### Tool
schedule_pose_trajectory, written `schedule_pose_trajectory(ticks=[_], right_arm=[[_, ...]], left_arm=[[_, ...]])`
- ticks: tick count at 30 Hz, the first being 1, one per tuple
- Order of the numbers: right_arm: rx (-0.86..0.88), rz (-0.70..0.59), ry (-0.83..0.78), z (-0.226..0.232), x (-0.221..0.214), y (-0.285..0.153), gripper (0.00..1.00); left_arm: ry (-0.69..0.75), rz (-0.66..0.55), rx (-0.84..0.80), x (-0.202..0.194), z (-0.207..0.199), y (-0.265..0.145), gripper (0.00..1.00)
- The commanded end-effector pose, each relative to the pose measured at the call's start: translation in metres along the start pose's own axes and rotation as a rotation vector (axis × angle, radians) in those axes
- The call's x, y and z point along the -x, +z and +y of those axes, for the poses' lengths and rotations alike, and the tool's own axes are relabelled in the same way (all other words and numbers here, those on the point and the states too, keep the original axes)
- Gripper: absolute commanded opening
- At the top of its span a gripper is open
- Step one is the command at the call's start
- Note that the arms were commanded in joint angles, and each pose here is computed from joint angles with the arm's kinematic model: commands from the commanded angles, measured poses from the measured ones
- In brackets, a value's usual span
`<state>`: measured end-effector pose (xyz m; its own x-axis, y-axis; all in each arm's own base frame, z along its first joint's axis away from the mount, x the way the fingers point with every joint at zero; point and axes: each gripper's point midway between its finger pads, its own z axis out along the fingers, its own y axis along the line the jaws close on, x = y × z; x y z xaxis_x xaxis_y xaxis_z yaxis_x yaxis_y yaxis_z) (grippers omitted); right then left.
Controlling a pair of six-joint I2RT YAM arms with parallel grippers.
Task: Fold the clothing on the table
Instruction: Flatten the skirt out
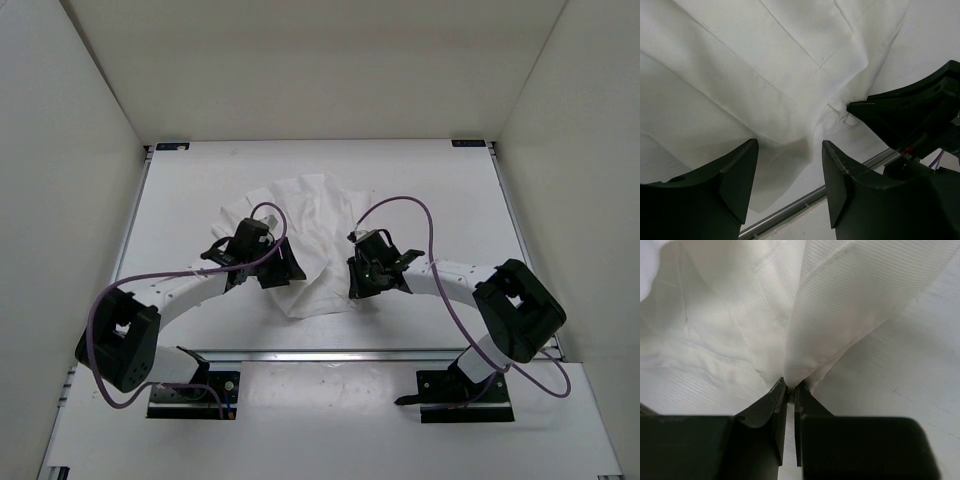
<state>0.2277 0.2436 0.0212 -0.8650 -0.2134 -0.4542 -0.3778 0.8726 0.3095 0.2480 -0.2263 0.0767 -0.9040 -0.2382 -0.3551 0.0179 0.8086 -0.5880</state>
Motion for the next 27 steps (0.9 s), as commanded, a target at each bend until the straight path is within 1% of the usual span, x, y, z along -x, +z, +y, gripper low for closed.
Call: schedule_pose_trajectory(ticks=[1, 2, 4, 8, 11, 13, 14, 15, 17, 18, 21, 25, 27], right_arm=[[-0.027, 0.041, -0.028, -0.009, -0.017, 0.007, 0.00], [-0.033, 0.038, -0.034, -0.010, -0.016, 0.006, 0.00], [-0.026, 0.045, -0.032, -0.009, -0.019, 0.006, 0.00], [-0.029, 0.023, -0.034, -0.012, -0.013, 0.001, 0.01], [-0.028, 0.007, -0.031, -0.014, -0.013, -0.004, 0.00], [-0.014, -0.008, -0.039, -0.011, -0.011, -0.006, 0.00], [-0.015, -0.005, -0.034, -0.011, -0.012, -0.006, 0.00], [-0.016, -0.007, -0.032, -0.011, -0.011, -0.006, 0.00], [-0.015, -0.004, -0.036, -0.011, -0.013, -0.005, 0.00], [-0.020, 0.005, -0.033, -0.011, -0.014, -0.004, 0.00], [-0.007, 0.008, -0.045, -0.006, -0.016, -0.002, 0.00], [0.002, 0.009, -0.048, -0.003, -0.015, 0.001, 0.00], [0.009, 0.009, -0.055, -0.002, -0.015, 0.001, 0.00]], left_arm=[[-0.013, 0.008, -0.041, 0.000, -0.010, 0.001, 0.63], [-0.030, 0.009, -0.045, 0.000, -0.010, 0.002, 0.59], [-0.046, -0.005, -0.067, 0.002, -0.010, 0.003, 0.47], [-0.046, 0.013, -0.054, 0.001, -0.010, 0.008, 0.33], [-0.046, 0.034, -0.033, -0.003, -0.005, 0.013, 0.12], [-0.039, 0.035, -0.020, -0.004, -0.004, 0.014, 0.07], [-0.034, 0.034, -0.018, -0.005, -0.004, 0.012, 0.12], [-0.025, 0.040, -0.009, -0.005, -0.003, 0.011, 0.34], [-0.002, 0.016, 0.039, -0.002, 0.003, 0.008, 0.51], [0.013, 0.018, 0.068, -0.002, 0.005, 0.006, 0.55], [0.012, 0.017, 0.103, 0.002, 0.011, 0.008, 0.60], [0.011, 0.018, 0.096, -0.001, 0.008, 0.014, 0.61], [0.015, 0.022, 0.120, 0.000, 0.012, 0.021, 0.62]])
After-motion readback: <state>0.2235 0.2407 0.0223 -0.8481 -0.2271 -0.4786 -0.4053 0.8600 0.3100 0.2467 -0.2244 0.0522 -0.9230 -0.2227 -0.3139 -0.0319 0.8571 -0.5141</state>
